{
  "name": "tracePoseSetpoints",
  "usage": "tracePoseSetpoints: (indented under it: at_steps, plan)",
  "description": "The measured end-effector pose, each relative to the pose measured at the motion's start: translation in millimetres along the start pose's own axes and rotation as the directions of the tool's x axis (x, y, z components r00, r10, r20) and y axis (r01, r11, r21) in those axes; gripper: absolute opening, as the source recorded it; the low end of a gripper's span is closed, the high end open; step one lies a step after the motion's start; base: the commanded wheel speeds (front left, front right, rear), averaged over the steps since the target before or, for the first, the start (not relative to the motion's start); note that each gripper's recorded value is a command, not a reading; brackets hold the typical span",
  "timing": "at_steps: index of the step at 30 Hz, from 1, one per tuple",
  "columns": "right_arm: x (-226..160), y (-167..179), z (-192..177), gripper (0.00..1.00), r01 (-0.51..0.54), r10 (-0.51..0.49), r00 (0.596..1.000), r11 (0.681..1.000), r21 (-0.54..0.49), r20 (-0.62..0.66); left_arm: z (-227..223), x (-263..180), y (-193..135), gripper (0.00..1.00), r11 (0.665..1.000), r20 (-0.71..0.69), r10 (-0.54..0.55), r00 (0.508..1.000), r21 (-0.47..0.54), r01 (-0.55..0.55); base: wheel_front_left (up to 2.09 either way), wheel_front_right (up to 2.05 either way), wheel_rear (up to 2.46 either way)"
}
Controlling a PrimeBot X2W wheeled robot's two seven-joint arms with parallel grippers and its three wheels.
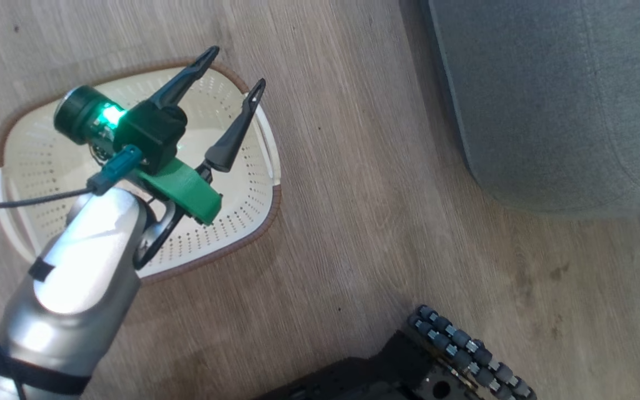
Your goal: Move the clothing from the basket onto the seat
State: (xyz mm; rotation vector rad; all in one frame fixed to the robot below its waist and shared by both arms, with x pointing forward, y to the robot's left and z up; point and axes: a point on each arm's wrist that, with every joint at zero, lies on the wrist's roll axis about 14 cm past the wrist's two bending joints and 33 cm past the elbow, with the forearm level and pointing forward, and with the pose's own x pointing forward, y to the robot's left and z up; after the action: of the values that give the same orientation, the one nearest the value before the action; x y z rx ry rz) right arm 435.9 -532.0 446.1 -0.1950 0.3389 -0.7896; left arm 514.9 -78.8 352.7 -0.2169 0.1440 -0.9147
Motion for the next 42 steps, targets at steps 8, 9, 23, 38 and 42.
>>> tracePoseSetpoints:
  at_steps: [8, 9, 23, 38, 42]
  plan:
    - [-23.8, 11.8, -23.5, 1.00, -0.090, 0.089, 0.995, 0.995, -0.029, -0.040, 25.2, -12.8, -8.7, 1.00, 0.999, 0.021, 0.040, 0.999, -0.002, -0.040, 0.00, 0.00, 0.00]
    - [-27.5, 13.8, -27.8, 1.00, -0.106, 0.104, 0.993, 0.994, -0.038, -0.051, 28.4, -15.2, -8.8, 1.00, 0.999, 0.023, 0.049, 0.999, -0.001, -0.049, 0.00, 0.00, 0.00]
    - [-83.2, 22.1, -63.9, 1.00, -0.237, 0.234, 0.968, 0.971, -0.019, -0.095, 79.5, -51.3, -16.3, 1.00, 0.988, 0.075, 0.143, 0.987, 0.046, -0.147, 0.00, 0.00, 0.00]
    - [-150.8, 108.0, -56.0, 1.00, -0.515, 0.515, 0.857, 0.857, 0.016, -0.004, 118.7, -86.3, -30.7, 1.00, 0.970, 0.138, 0.223, 0.965, 0.062, -0.233, 0.00, 0.00, 0.00]
    - [-172.1, 147.4, -36.7, 1.00, -0.618, 0.615, 0.786, 0.786, 0.029, 0.062, 124.7, -103.6, -25.1, 1.00, 0.956, 0.148, 0.274, 0.950, 0.062, -0.286, 0.00, 0.00, 0.00]
